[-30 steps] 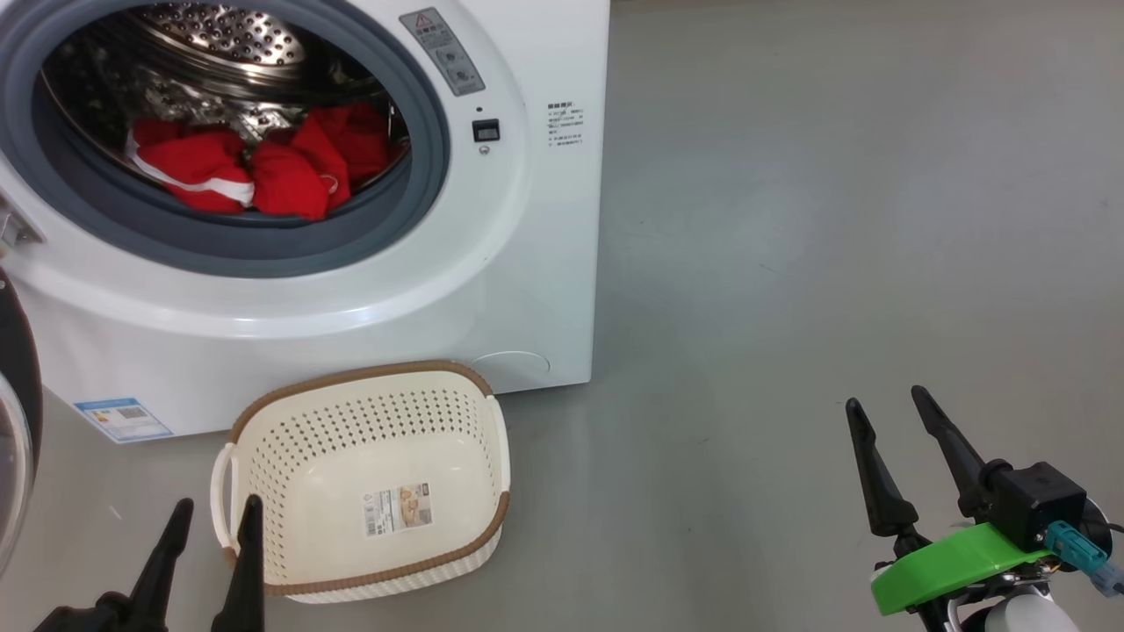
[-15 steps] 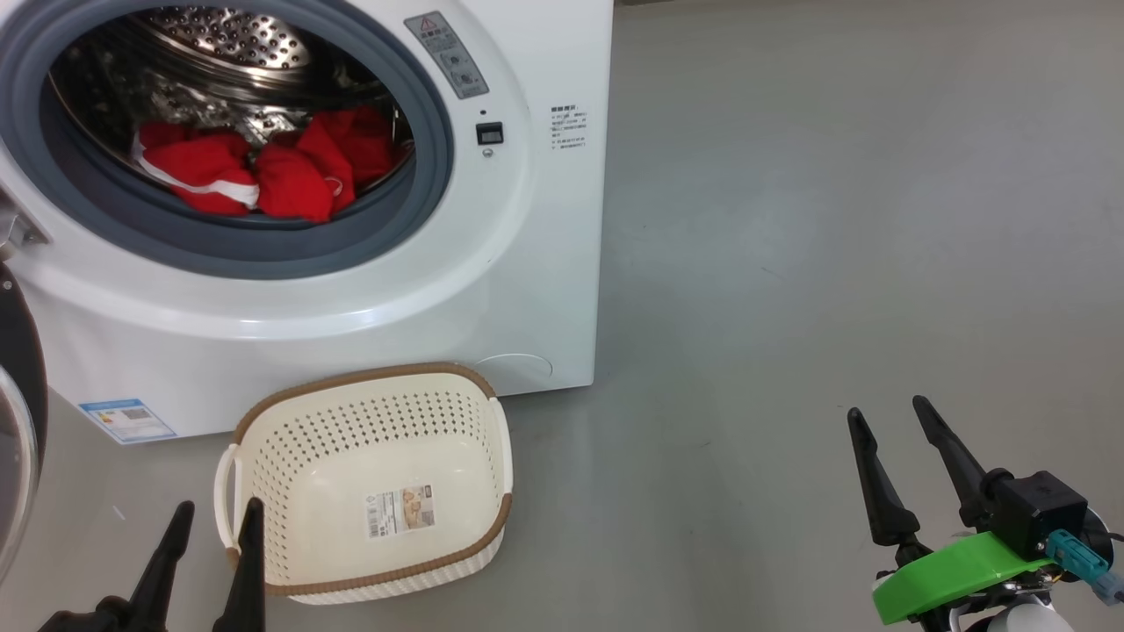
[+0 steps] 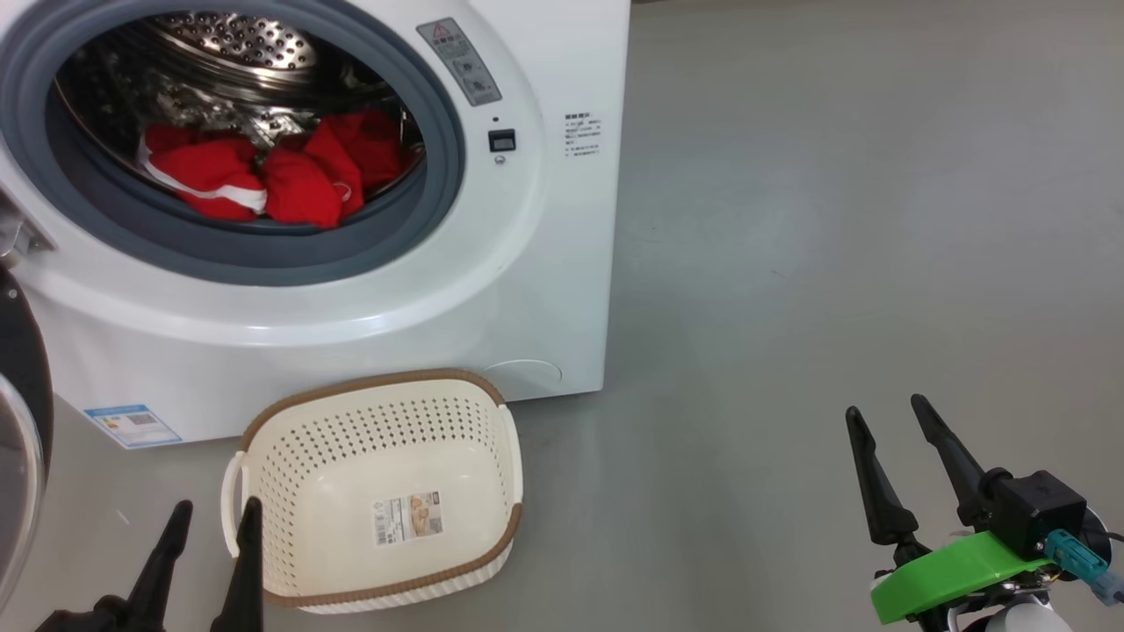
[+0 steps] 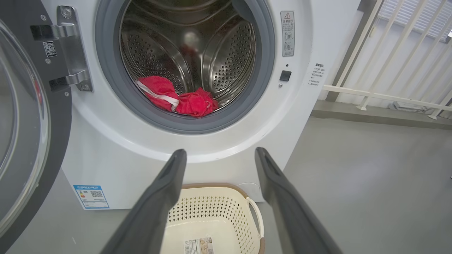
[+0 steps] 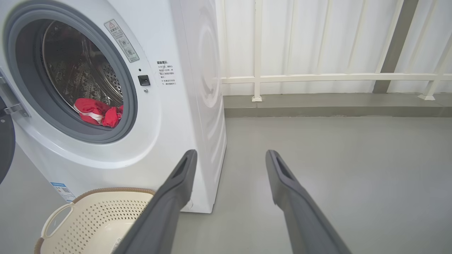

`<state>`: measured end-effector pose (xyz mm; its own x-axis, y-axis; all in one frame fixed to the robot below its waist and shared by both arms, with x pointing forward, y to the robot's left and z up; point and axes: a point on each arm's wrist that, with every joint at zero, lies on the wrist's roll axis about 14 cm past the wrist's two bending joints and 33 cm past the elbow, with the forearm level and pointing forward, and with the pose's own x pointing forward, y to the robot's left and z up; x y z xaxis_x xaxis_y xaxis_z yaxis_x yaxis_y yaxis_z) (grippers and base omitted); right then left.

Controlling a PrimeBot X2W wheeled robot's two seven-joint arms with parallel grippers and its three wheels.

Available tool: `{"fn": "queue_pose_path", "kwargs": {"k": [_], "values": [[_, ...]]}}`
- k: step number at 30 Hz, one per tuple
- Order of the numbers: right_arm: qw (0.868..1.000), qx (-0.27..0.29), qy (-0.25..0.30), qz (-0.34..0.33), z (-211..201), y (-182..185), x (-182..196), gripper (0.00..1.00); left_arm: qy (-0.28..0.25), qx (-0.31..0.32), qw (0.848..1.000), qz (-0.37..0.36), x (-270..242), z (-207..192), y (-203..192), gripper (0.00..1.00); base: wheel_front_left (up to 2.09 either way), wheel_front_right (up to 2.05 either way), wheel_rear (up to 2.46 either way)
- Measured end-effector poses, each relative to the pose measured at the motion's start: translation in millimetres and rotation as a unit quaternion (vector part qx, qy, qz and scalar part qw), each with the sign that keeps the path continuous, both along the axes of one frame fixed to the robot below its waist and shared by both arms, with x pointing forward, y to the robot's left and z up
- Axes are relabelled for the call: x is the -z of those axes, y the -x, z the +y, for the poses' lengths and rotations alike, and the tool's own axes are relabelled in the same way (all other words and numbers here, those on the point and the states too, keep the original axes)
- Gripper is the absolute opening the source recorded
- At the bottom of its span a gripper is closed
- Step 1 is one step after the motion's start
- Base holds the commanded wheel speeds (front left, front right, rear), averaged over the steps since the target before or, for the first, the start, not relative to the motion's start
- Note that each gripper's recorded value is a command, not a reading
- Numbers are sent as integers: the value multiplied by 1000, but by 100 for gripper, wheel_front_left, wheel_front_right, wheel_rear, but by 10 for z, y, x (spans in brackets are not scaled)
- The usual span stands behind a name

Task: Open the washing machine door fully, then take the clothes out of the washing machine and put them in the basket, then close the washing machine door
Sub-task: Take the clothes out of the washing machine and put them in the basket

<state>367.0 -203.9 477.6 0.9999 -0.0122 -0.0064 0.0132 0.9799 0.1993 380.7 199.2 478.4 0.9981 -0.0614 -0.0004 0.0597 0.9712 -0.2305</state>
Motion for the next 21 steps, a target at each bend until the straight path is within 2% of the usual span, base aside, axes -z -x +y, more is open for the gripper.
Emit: {"fn": "queue_pose_path", "kwargs": {"k": [14,21], "values": [[1000,1,-3,6,10,-13,43,100,-8,1,1000,3,20,33,-52,100,83,-130,46],[1000,0,-4,5,22,-11,39,100,-7,0,1000,-4,-21,36,-85,100,28,-36,8]]}}
